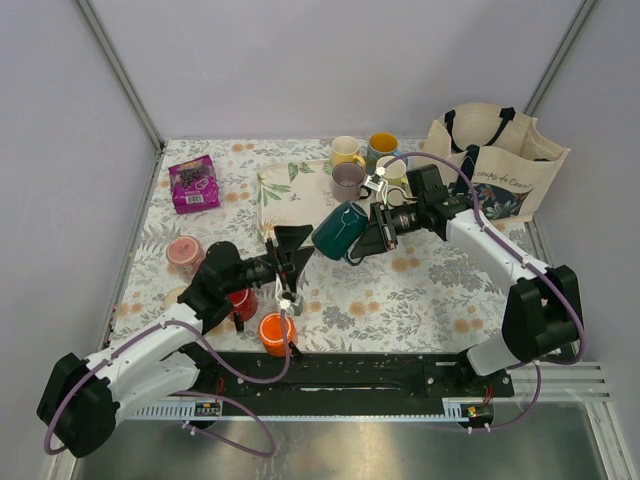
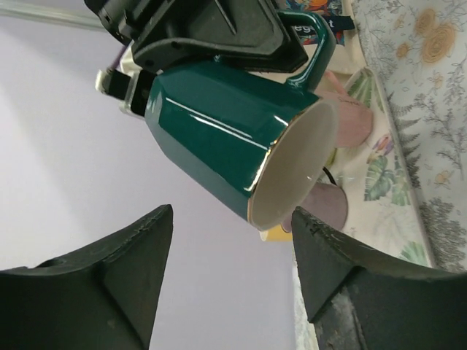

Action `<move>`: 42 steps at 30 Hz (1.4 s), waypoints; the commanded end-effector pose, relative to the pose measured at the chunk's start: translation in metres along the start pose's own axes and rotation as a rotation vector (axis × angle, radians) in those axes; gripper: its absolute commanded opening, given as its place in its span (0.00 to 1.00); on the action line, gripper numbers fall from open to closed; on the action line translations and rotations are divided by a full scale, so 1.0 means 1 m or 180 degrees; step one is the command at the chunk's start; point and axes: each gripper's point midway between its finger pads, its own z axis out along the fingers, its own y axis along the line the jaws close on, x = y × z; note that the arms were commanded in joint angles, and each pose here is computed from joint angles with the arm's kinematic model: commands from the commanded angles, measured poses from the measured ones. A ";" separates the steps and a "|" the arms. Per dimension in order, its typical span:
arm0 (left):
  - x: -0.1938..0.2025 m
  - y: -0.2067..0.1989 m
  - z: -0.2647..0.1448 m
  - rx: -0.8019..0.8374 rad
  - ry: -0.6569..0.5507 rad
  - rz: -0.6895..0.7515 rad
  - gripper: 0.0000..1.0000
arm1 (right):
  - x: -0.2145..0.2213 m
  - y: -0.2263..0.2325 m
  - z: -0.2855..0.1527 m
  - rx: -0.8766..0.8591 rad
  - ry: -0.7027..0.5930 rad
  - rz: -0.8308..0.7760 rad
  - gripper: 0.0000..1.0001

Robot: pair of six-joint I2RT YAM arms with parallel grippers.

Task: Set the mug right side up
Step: Turn over the cup at the center of the board.

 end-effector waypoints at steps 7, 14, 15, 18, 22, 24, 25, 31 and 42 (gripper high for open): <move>-0.012 0.053 0.022 -0.0554 -0.0327 0.0867 0.59 | -0.020 0.021 -0.002 -0.0403 -0.0107 -0.0164 0.00; -0.002 0.058 0.029 -0.0651 -0.0223 0.0698 0.35 | -0.021 0.007 -0.001 -0.0104 -0.0145 -0.0115 0.43; -0.002 0.059 0.029 -0.0652 -0.0191 0.0671 0.31 | -0.021 0.003 -0.001 -0.0005 -0.0149 -0.0105 0.55; -0.001 0.054 0.029 -0.0603 -0.0138 0.0532 0.19 | -0.021 -0.002 -0.001 0.0106 -0.0168 -0.0122 0.68; 0.006 0.049 0.027 -0.0547 0.0010 0.0348 0.00 | -0.023 -0.007 -0.002 0.0245 -0.0201 -0.0147 0.75; 0.012 0.045 0.024 -0.0498 0.0131 0.0198 0.00 | -0.024 -0.011 -0.004 0.0371 -0.0220 -0.0182 0.79; 0.015 0.045 0.023 -0.0465 0.0199 0.0106 0.00 | -0.024 -0.012 -0.006 0.0421 -0.0218 -0.0216 0.80; 0.027 0.031 0.006 0.0060 0.0757 -0.0991 0.00 | -0.030 -0.039 -0.036 0.1354 -0.0086 -0.1064 0.80; 0.041 -0.013 -0.020 0.0785 0.2270 -0.3336 0.00 | -0.033 -0.082 -0.116 0.3075 0.0158 -0.2281 0.82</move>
